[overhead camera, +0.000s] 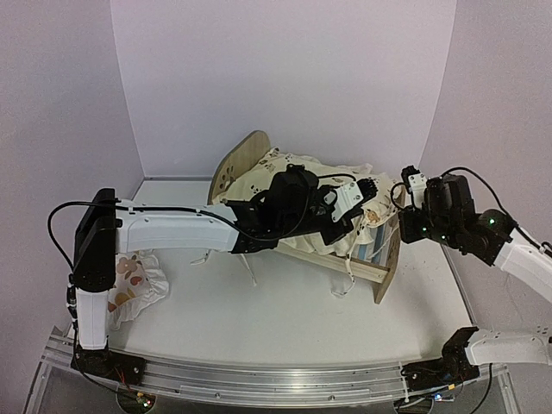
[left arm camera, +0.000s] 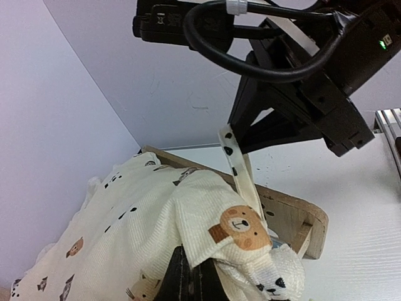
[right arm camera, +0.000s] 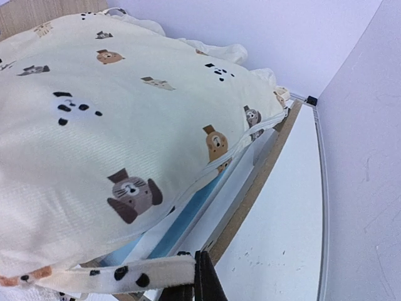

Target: Set up the pet bed

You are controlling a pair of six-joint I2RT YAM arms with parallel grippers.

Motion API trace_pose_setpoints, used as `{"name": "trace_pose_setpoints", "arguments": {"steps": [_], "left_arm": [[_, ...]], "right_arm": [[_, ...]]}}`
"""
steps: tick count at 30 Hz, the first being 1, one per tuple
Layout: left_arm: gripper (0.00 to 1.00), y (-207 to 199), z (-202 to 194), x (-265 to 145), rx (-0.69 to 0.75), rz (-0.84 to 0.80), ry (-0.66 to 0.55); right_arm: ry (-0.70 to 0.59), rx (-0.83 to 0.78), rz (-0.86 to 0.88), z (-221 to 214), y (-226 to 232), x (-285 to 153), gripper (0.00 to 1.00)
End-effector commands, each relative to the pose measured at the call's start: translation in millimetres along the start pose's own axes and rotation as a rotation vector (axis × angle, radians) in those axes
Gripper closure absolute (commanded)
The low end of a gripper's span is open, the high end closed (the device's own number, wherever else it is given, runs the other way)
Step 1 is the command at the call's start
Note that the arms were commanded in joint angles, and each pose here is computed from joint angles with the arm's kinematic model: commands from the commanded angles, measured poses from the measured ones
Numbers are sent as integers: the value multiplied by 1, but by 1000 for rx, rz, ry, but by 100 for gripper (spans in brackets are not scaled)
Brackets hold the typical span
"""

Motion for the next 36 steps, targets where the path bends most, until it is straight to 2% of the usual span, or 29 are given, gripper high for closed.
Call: {"name": "trace_pose_setpoints", "arguments": {"steps": [1, 5, 9, 12, 20, 26, 36], "left_arm": [[100, 19, 43, -24, -48, 36, -155], [100, 13, 40, -22, -57, 21, -155], [100, 10, 38, -20, -64, 14, -159], [100, 9, 37, -20, -71, 8, -163], [100, 8, 37, -20, -73, 5, -171], [100, 8, 36, -20, -71, 12, -165], [100, 5, 31, -22, -75, 5, -157]], "right_arm": [[6, -44, -94, 12, -8, -7, 100], [-15, -35, -101, 14, -12, -14, 100], [13, -31, -28, 12, -3, -10, 100], [33, -41, -43, 13, -3, -7, 100], [-11, -60, -41, 39, -5, -21, 100], [51, -73, -22, 31, 1, -10, 100], [231, -26, -8, -1, 16, 25, 100]]}}
Point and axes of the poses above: each gripper's point midway between its finger pads, its own x axis out along the fingers, its own y axis along the line the jaws close on, z = x × y, the point moved 8 cm from there along -x, back along the fingers, and after that the axes turned 6 degrees about x, right-handed, at the moved point
